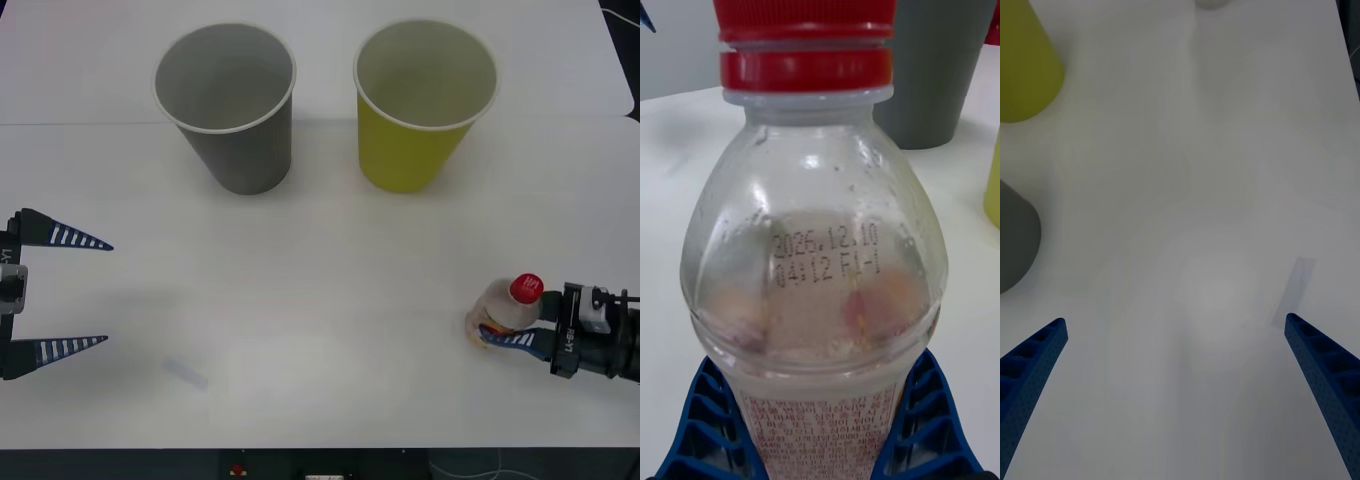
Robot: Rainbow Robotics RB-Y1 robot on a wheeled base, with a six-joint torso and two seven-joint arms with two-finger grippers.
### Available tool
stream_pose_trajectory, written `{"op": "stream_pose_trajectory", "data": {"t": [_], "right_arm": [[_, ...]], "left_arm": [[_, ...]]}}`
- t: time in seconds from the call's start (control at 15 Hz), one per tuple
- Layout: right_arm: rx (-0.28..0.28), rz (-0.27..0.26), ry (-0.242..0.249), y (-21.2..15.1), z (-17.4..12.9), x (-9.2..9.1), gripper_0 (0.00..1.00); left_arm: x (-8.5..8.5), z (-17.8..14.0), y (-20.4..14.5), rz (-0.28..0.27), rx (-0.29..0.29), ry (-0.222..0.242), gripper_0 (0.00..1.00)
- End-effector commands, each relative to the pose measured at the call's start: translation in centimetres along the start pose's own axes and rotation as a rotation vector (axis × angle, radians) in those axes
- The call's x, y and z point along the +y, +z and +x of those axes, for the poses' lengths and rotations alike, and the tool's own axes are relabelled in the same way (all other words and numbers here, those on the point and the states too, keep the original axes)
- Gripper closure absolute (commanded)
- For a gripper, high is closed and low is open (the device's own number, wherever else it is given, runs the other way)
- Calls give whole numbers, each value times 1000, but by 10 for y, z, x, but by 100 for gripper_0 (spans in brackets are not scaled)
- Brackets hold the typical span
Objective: Put the can into the green bin and the plastic bottle into the gray bin
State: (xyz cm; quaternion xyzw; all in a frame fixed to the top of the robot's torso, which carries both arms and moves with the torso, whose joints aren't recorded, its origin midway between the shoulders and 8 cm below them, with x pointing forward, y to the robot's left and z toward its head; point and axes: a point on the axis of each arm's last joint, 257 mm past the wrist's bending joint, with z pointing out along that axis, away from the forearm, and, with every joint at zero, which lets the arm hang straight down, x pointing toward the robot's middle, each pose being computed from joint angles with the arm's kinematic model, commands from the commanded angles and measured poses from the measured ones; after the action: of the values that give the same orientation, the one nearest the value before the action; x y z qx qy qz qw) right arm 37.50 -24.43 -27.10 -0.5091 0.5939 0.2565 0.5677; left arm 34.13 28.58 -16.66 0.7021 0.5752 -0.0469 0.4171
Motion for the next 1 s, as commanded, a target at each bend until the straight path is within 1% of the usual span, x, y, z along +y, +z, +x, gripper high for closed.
{"op": "stream_pose_trajectory", "data": {"t": [0.07,0.27,0.33,0.53,0.6,0.67,0.73,0.87,1.0], "right_arm": [[6,-39,39,-3,-14,2,100],[32,-72,103,-6,-32,5,100],[46,-82,135,-7,-39,5,100],[81,-112,207,-8,-60,5,100],[110,-121,232,-8,-68,5,100],[140,-113,240,-7,-75,2,100],[172,-89,246,-5,-83,-2,100],[213,-55,303,3,-106,-3,100],[237,-35,352,10,-124,-2,100]], "left_arm": [[0,0,0,0,0,0,0],[0,0,0,0,0,0,0],[0,0,0,0,0,0,0],[0,0,0,0,0,0,0],[0,0,0,0,0,0,0],[0,0,0,0,0,0,0],[0,0,0,0,0,0,0],[0,0,0,0,0,0,0],[0,0,0,0,0,0,0]]}}
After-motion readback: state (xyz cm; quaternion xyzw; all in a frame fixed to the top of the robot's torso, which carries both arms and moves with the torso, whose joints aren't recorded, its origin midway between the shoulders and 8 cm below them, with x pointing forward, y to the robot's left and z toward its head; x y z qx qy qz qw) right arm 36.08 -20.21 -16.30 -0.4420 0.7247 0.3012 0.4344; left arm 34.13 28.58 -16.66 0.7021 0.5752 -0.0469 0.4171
